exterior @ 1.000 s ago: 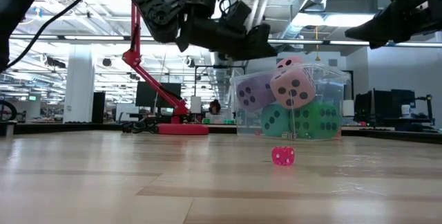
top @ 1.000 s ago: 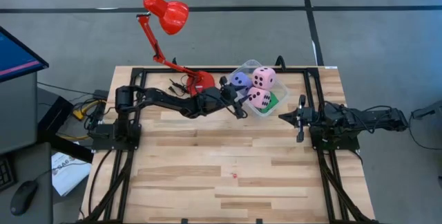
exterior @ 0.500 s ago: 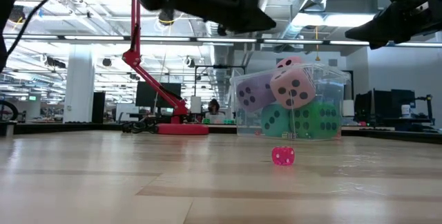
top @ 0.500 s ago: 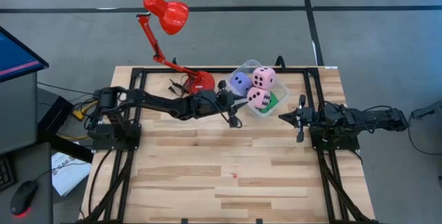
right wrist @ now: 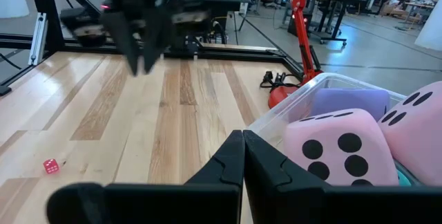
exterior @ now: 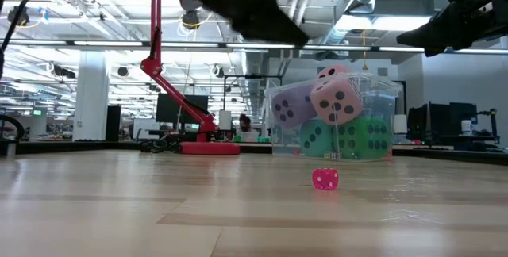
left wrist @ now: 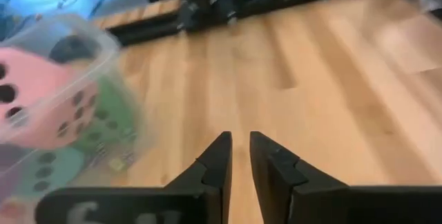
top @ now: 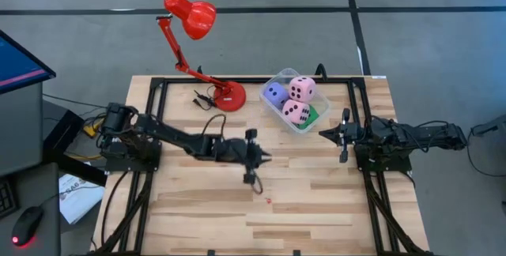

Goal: Pick & Place Dice
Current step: Put the small pink dice into the transparent bin

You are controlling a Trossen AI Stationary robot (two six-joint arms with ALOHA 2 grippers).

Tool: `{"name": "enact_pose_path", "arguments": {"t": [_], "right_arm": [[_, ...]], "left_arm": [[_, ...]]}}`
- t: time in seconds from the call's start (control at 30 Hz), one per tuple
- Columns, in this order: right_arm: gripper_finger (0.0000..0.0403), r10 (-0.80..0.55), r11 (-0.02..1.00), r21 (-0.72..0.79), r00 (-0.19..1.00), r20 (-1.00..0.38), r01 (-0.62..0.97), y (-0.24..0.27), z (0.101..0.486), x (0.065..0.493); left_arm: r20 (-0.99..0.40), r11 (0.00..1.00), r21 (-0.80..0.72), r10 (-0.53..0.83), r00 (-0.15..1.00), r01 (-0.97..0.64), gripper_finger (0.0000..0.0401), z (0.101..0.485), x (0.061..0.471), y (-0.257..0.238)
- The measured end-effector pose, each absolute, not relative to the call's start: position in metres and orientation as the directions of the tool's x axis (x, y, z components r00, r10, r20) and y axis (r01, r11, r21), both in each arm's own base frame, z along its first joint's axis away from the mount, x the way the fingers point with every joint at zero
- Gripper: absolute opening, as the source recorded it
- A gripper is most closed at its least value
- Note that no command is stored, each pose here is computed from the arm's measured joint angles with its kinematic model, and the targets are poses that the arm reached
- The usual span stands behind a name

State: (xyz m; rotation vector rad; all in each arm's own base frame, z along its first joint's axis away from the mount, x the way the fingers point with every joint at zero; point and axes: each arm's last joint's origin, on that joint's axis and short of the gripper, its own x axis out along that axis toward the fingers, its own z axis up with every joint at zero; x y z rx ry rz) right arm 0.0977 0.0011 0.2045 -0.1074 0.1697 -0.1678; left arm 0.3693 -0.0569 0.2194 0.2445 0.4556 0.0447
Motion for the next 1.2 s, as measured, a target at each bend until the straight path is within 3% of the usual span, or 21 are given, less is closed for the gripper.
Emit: {"name": "enact_pose_path", "arguments": {"t": [0.43,0.8,1.2], "right_arm": [[0.0,-0.173,0.981,-0.12,0.972,-0.159,0.155,0.001,0.204,0.098],[0.0,-0.173,0.981,-0.12,0.972,-0.158,0.155,0.001,0.205,0.098],[0.0,-0.172,0.981,-0.12,0.972,-0.16,0.153,0.001,0.204,0.098]], "left_arm": [[-0.321,0.972,0.198,-0.061,0.945,0.129,0.0017,0.205,0.287,-0.091],[-0.104,0.985,0.15,-0.073,0.992,0.089,0.0001,0.207,0.202,-0.064],[-0.136,0.992,0.078,-0.083,0.987,0.095,0.0002,0.165,0.156,-0.049]]}}
